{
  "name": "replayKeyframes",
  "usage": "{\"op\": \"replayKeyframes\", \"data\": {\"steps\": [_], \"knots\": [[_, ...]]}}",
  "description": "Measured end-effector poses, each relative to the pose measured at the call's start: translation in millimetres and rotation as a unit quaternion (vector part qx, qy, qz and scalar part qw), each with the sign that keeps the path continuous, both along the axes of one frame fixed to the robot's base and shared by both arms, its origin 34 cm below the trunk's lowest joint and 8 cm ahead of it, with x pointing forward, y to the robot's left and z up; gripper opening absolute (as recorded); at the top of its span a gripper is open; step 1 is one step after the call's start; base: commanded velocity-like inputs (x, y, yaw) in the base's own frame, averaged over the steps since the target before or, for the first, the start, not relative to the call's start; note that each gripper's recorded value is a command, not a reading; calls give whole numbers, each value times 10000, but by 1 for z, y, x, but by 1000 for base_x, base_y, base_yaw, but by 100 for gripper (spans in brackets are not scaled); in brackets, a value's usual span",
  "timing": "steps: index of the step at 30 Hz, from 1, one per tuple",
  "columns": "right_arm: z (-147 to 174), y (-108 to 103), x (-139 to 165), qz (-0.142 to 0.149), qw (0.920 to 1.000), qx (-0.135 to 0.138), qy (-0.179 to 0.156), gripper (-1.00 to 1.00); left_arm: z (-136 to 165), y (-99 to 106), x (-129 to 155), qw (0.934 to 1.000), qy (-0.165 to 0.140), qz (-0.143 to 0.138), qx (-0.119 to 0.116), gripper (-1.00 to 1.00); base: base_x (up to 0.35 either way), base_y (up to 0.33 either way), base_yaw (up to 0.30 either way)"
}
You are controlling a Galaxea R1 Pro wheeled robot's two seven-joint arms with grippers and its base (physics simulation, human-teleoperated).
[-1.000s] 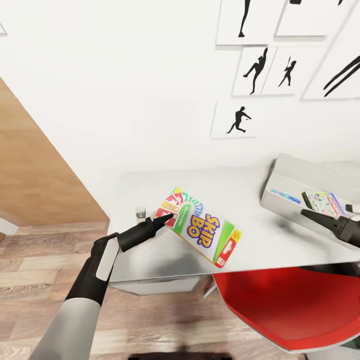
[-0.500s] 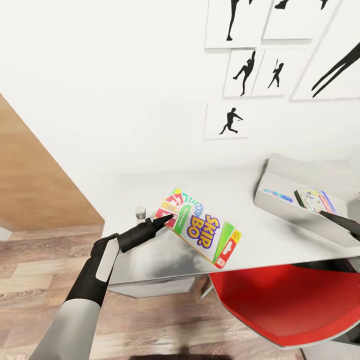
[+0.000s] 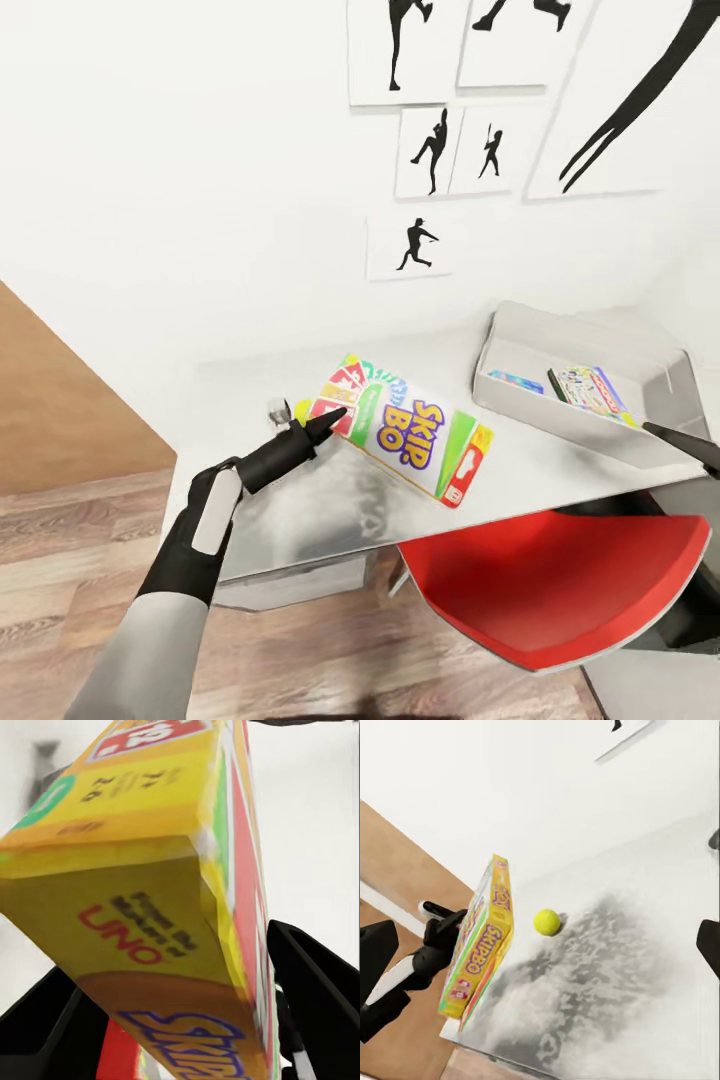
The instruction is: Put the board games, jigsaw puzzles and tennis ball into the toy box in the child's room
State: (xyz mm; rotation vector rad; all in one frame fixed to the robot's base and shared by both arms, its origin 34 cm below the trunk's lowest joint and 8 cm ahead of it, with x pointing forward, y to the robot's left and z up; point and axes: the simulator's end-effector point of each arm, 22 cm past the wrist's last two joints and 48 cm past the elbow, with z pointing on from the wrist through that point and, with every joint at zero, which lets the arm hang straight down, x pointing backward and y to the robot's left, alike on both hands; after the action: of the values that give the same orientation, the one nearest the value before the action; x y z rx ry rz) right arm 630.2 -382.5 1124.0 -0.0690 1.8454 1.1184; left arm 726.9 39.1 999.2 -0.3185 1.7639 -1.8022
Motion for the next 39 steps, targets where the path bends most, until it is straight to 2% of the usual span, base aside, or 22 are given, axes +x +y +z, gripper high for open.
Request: {"op": "replayKeyframes", "data": {"steps": [2,4,6,9,18,19,20,25,27,31,35,39], "knots": [[1,0,0,-8,10000,-5,-5,100,30,-3,13,9997,-162,89,-159,-100,0,0,-243],[2,0,0,-9,10000,-6,-12,100,39,-5,15,9996,-237,107,-143,-100,0,0,-243],[2,0,-1,-12,10000,-3,-21,100,61,-10,17,9990,-331,100,-291,-100,0,0,-244],[4,0,-1,-15,10000,1,-41,100,92,-20,17,9983,-460,96,-359,-100,0,0,-246],[6,0,-2,-23,10000,9,-68,100,129,-24,22,9974,-658,271,-85,-100,0,0,-151],[-4,-6,3,-175,9996,-208,62,100,130,-24,36,9967,-584,456,317,-100,0,0,-17],[-9,-9,4,-253,9991,-304,125,100,132,-24,40,9967,-556,479,350,-100,0,0,-14],[-30,-20,11,-558,9956,-644,378,100,114,-15,61,9931,-187,743,887,-100,0,0,-7],[-35,-23,13,-636,9944,-720,437,100,110,-12,66,9926,-4,806,908,-100,0,0,-3],[-39,-29,14,-764,9925,-813,500,100,116,-8,72,9930,218,885,745,-100,0,0,-1],[-40,-33,15,-811,9916,-863,517,100,127,-3,80,9916,241,1034,741,-100,-45,-49,-31],[-39,-33,14,-806,9916,-874,512,100,129,-8,80,9910,259,1019,826,-100,-110,-189,-59]]}}
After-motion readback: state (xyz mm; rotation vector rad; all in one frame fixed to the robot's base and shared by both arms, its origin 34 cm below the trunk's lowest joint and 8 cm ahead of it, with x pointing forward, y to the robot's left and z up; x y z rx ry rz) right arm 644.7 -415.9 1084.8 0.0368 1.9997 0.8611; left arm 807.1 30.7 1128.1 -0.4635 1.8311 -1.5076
